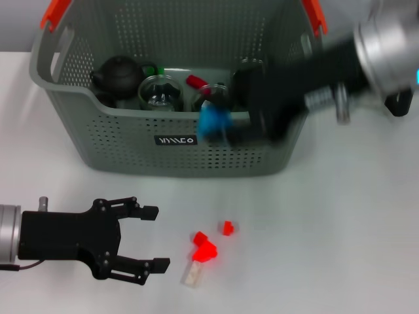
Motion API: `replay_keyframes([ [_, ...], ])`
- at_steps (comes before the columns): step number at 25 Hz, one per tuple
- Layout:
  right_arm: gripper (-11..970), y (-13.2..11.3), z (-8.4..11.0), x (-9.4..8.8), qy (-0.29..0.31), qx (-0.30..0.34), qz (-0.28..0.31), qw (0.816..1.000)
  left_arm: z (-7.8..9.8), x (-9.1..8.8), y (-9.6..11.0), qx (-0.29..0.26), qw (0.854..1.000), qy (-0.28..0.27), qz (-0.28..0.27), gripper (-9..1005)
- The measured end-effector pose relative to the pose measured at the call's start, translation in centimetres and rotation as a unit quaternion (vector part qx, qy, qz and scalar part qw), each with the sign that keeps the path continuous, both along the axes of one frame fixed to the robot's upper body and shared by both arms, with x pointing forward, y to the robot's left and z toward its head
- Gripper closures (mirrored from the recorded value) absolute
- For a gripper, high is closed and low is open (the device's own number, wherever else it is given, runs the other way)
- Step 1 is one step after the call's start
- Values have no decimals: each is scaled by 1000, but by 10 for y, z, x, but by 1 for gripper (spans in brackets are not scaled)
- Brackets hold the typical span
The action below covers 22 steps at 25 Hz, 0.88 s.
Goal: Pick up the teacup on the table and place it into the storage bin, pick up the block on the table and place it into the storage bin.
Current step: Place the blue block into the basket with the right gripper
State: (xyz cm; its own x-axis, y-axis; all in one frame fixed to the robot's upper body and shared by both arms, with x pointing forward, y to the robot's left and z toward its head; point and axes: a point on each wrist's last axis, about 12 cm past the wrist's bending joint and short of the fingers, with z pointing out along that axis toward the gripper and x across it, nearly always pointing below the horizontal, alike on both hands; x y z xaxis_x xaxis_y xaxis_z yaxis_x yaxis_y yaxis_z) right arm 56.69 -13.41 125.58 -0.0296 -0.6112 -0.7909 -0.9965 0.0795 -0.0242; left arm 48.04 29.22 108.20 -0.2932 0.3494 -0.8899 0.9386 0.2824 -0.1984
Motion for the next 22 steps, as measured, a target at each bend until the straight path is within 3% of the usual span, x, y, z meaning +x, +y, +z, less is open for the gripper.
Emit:
replay_keyframes([
  [3,527,6,25,18,-31,41,-42,998,2,2,-1,-4,1000,-4,0,50],
  [8,526,18,42,59,-53,76,-150,984,3,2,-1,-8,1000,-6,1,50],
  [14,526,31,30,95,-29,18,-232,972,4,3,-1,-8,1000,-6,2,50],
  [22,525,34,9,101,-9,-20,-244,970,4,4,-1,-7,1000,-7,3,50],
])
